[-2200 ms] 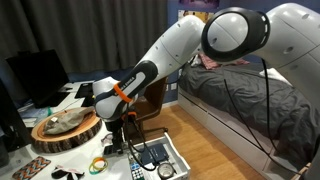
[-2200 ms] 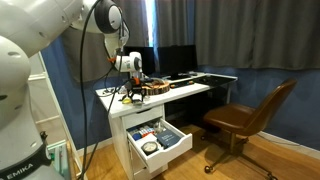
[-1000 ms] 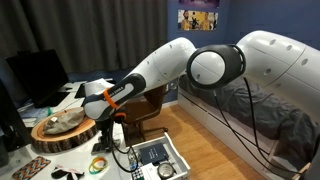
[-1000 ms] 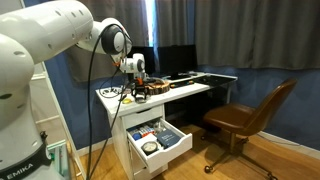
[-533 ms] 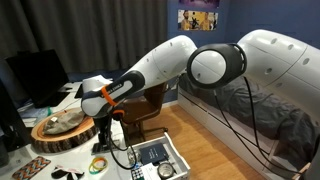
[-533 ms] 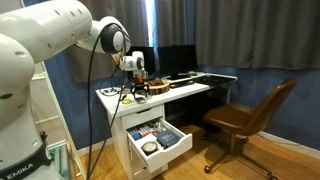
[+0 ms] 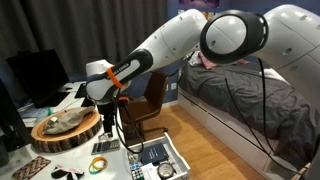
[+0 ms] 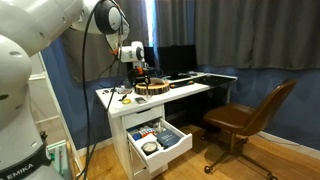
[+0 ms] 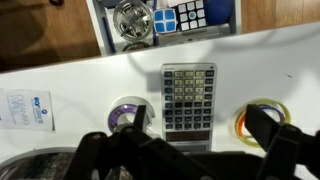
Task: Pick up the calculator from the open drawer and put it on the table
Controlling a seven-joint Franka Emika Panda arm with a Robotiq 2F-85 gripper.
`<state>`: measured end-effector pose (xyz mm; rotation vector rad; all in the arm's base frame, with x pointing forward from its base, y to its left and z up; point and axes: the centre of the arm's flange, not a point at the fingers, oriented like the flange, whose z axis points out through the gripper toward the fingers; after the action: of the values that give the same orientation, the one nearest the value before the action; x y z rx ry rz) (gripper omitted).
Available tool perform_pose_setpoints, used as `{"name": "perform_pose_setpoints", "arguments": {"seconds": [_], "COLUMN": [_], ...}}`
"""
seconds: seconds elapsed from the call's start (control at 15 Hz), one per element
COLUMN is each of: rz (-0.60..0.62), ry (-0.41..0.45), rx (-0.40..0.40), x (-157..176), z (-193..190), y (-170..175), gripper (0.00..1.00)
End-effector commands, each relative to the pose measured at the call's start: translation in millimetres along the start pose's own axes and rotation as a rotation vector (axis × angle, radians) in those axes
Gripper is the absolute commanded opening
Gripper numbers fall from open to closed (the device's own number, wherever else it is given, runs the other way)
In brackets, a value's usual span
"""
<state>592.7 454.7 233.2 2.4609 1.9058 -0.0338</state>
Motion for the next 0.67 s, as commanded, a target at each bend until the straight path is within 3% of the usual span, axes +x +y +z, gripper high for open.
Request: {"name": "perform_pose_setpoints", "arguments": {"seconds": [0.0, 0.4, 0.47, 0.6], "rz": [0.031, -0.002, 0.024, 0.016], "ry": [0.044, 0.220, 0.162, 0.188], "rx": [-0.023, -0.090, -0.083, -0.101], "x": [-68.5, -118.2, -61.7, -76.6], "z": [-36.9, -70.3, -63.1, -68.1], "y": [-32.4, -36.5, -0.9, -2.6], "gripper": [1.00, 1.00, 1.00, 1.00]}}
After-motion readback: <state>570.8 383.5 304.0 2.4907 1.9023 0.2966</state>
